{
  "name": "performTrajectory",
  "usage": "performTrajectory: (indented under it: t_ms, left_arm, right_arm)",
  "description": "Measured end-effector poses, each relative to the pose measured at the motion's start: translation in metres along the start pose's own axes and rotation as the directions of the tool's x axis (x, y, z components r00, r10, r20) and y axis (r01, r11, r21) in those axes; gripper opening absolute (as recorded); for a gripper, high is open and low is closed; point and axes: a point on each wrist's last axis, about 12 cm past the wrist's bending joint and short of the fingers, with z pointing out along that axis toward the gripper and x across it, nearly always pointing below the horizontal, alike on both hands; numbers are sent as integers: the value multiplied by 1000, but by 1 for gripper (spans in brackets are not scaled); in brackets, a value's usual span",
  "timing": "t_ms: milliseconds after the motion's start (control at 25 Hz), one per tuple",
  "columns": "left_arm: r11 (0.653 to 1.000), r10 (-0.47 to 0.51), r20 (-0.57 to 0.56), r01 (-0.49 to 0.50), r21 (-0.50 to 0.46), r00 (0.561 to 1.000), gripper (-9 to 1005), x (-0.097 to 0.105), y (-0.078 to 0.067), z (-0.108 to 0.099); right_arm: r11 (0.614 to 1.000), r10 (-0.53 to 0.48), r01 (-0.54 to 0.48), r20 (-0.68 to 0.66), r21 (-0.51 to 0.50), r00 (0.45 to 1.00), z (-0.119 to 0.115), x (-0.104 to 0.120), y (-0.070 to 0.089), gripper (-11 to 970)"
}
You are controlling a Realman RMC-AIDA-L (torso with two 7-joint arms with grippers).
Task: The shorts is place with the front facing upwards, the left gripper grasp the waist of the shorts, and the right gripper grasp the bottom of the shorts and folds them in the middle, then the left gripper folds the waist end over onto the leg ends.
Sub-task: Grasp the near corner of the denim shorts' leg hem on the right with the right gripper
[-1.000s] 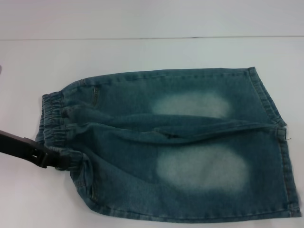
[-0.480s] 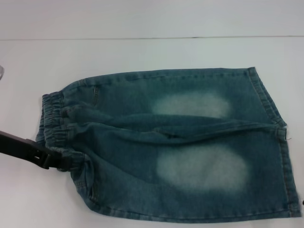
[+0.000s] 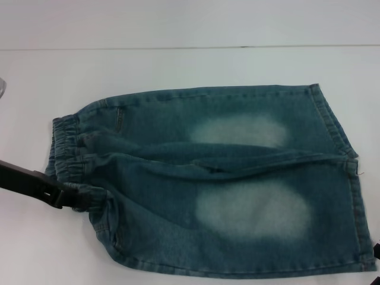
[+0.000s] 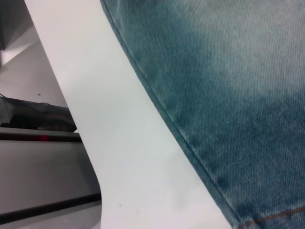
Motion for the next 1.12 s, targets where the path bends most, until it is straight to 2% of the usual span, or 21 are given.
performTrajectory:
  t_ms: [320,800,1120]
  left_arm:
    - [1000,-1,1,1,1,1000,40,0,0,1]
    - [1000,-3,-9,3,7,1000,41,1,-1,1]
    - [1000,-1,-11,1,12,1000,42,0,-1,2]
  right_arm:
    - [1000,-13,14,62,-15,998,-3,-6,1,926]
    - [1000,-24,24,82,4,996,-2,-9,0,920]
    - [1000,-18,17,75,7,997,-3,-9,-1,674]
